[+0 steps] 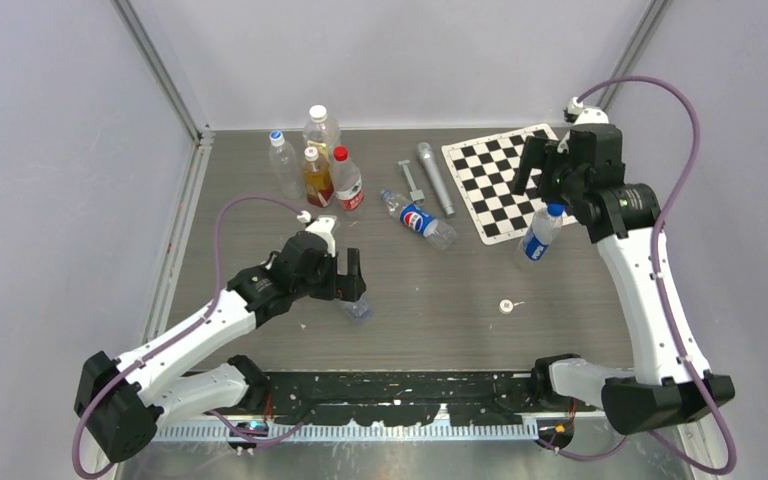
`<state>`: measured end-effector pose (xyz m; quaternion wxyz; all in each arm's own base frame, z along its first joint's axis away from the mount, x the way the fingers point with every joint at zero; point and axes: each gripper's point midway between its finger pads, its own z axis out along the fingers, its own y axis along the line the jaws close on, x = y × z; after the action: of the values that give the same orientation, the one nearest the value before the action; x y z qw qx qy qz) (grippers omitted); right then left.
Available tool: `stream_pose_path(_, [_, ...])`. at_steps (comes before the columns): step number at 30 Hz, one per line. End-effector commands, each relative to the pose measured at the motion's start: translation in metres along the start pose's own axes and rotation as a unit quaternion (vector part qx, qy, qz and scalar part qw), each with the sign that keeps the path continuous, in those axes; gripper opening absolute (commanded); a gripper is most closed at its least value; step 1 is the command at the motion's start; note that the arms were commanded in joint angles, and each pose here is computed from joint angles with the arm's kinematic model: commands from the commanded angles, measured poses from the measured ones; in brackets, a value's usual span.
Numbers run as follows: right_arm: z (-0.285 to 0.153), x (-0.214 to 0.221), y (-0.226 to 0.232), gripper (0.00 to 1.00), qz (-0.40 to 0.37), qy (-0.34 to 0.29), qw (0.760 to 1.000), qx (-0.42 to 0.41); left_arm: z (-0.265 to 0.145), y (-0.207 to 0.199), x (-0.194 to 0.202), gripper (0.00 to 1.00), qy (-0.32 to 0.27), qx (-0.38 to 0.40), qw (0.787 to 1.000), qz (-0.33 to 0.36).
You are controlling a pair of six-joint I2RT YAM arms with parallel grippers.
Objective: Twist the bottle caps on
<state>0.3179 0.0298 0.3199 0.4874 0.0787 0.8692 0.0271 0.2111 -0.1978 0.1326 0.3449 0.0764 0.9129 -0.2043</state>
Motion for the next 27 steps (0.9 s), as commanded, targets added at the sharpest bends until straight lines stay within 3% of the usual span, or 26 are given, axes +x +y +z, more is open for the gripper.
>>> stream_pose_path(1, [-0.004,-0.004,0.03,1.0,0.012,0.034,0.997,-0.07,-0.001,-0.018,-0.013,1.0,-0.013,0.037,0.999,-0.012])
stream_pose_path(6, [0.022,0.01,0.058,1.0,0.006,0.134,0.983,-0.127,-0.007,0.019,-0.028,1.0,-0.016,-0.064,0.998,-0.023])
stream_pose_path(10, [0.045,-0.015,0.079,1.0,0.087,0.092,0.981,-0.145,-0.015,0.052,-0.049,1.0,-0.013,-0.122,0.99,-0.07])
stream_pose_path(15, [0.059,0.006,0.116,1.0,0.108,0.095,0.955,-0.26,-0.019,0.116,-0.072,0.96,-0.043,-0.203,0.967,-0.147])
stream_pose_path(20, [0.074,0.014,0.115,1.0,0.106,0.125,0.956,-0.244,-0.013,0.169,-0.086,0.87,-0.067,-0.282,0.937,-0.195])
stream_pose_path(27, [0.077,0.024,0.125,1.0,0.106,0.134,0.952,-0.254,0.021,0.21,-0.071,0.63,-0.035,-0.324,0.913,-0.246])
